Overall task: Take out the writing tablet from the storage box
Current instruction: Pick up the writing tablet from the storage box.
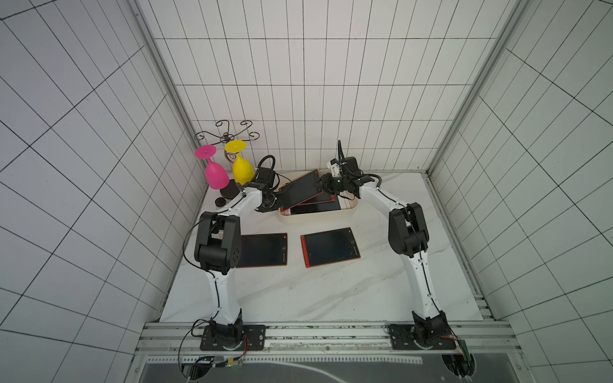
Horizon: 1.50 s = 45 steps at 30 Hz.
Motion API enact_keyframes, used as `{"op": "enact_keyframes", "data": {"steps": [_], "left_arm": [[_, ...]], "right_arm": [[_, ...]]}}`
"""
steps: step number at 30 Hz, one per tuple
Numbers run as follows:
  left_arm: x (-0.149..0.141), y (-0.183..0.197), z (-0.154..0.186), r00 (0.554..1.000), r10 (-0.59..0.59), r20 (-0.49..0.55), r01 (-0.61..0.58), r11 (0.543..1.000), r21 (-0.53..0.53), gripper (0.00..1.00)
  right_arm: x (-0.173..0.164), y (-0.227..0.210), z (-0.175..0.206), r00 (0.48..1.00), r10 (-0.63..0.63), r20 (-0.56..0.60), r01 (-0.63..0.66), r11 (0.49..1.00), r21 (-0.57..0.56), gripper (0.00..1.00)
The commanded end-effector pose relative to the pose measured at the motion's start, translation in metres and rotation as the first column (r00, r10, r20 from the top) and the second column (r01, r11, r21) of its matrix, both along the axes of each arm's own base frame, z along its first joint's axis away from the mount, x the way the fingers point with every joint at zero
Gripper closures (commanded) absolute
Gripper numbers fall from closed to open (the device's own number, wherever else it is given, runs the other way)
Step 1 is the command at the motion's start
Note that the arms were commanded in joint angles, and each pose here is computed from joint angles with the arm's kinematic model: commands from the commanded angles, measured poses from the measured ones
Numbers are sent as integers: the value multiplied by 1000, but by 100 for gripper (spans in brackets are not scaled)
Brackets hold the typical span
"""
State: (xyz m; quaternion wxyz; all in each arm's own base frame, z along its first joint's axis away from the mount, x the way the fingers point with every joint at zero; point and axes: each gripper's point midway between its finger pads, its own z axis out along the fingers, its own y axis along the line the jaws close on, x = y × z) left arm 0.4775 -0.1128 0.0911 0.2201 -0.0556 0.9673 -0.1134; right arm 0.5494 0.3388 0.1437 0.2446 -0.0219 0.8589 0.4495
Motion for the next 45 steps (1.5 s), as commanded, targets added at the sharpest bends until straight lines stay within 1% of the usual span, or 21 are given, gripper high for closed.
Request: {"op": "enact_keyframes", "data": {"steps": [1, 6, 9, 11, 13, 22, 24, 27, 30, 40, 43, 45], "left_arm": [[15, -21, 50, 984, -86, 156, 98, 993, -71, 100], [19, -13, 50, 985, -73, 159, 89, 991, -97, 100], [20, -8, 51, 985, -61, 162, 78, 992, -99, 100], [22, -6, 51, 984, -62, 167, 79, 992, -99, 100], [22, -7, 51, 984, -67, 167, 85, 991, -104, 100], [24, -8, 49, 984, -64, 164, 82, 991, -108, 100], [26, -7, 49, 985, -56, 163, 74, 991, -111, 96], [28, -7, 50, 985, -46, 164, 65, 991, -115, 94], [27, -6, 50, 986, -33, 162, 52, 992, -114, 88], [29, 0, 54, 985, 11, 173, 7, 994, -106, 87], [29, 4, 62, 982, 21, 185, -2, 995, -101, 85], [26, 10, 74, 979, 40, 201, -19, 994, -106, 84]], "right_arm": [[-5, -10, -24, 999, -10, -49, 8, 1000, -26, 68], [-8, -14, -21, 999, -11, -42, 11, 1000, -17, 73], [-10, -16, -18, 999, -12, -38, 12, 1000, 10, 85], [-11, -17, -13, 999, -12, -31, 13, 1000, 29, 89], [-12, -19, -10, 1000, -13, -27, 14, 999, 35, 100], [-13, -33, 11, 999, -42, -2, 42, 995, 94, 100], [-15, -37, 16, 999, -47, 4, 47, 994, 101, 100], [-17, -43, 23, 998, -53, 14, 52, 993, 106, 100], [-19, -50, 31, 998, -62, 24, 59, 991, 117, 100], [-24, -69, 51, 995, -85, 52, 76, 986, 147, 100], [-25, -74, 61, 994, -89, 66, 78, 985, 155, 100], [-28, -77, 68, 993, -86, 77, 73, 984, 160, 100]]}}
